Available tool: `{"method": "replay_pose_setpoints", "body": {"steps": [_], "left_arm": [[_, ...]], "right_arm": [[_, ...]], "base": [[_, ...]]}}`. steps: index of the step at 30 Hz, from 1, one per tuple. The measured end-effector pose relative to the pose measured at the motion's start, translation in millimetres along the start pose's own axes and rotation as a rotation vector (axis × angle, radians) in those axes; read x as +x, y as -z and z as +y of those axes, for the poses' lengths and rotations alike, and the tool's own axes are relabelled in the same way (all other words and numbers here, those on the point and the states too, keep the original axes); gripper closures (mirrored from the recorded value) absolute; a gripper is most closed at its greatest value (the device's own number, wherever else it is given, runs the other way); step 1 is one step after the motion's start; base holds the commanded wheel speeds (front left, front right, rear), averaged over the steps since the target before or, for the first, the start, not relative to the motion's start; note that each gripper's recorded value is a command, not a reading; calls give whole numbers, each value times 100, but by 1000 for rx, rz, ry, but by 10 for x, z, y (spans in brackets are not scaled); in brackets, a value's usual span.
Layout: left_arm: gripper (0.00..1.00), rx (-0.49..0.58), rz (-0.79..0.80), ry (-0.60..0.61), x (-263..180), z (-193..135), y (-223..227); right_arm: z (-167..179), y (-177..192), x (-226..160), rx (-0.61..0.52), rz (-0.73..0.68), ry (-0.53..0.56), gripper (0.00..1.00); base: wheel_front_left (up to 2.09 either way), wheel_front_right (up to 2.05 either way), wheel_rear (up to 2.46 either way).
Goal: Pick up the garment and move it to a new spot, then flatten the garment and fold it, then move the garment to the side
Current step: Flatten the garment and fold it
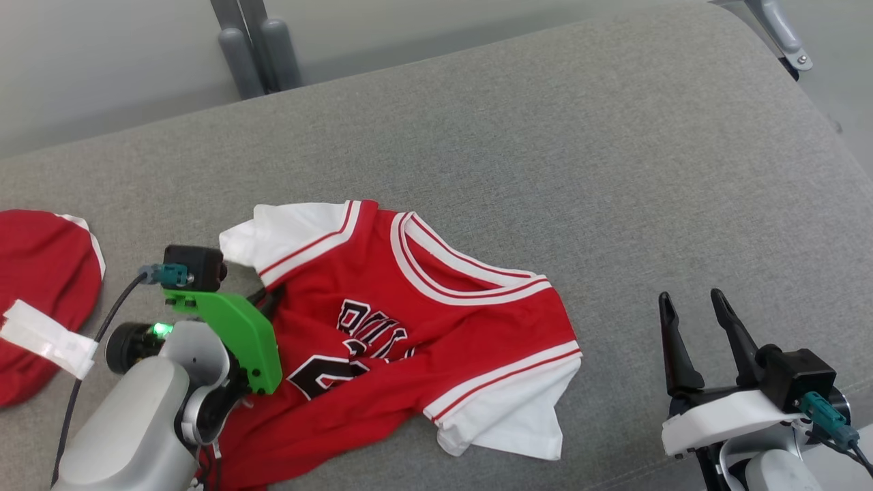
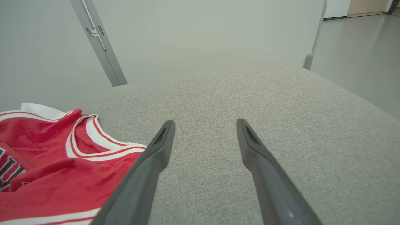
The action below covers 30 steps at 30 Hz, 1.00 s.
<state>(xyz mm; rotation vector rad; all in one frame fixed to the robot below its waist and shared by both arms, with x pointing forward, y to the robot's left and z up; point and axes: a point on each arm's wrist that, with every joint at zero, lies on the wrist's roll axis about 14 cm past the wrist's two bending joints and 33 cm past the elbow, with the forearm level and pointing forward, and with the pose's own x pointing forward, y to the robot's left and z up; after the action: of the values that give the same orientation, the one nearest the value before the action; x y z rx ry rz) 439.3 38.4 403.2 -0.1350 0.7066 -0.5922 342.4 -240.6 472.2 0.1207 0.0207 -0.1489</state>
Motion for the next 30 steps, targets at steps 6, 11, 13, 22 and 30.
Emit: {"method": "replay_pose_setpoints", "body": {"steps": [6, 11, 13, 22, 30], "left_arm": [[100, 150, -223, 76, -132, -423, -705], [100, 254, -314, 137, -222, -738, -1073], [100, 297, -342, 128, -200, -742, -1211], [100, 355, -438, 114, 225, -671, -1521], [0, 317, -480, 90, 663, -499, -1448]], "right_arm": [[-58, -48, -126, -3, -15, 16, 0], [-103, -100, -183, 2, -32, 31, 0], [-115, -97, -193, 6, -31, 36, 0], [-280, -91, -175, 3, -21, 92, 0], [-479, -19, -226, -2, 11, 162, 0]], "base": [[0, 0, 0], [0, 0, 0], [0, 0, 0], [0, 0, 0], [0, 0, 0]]}}
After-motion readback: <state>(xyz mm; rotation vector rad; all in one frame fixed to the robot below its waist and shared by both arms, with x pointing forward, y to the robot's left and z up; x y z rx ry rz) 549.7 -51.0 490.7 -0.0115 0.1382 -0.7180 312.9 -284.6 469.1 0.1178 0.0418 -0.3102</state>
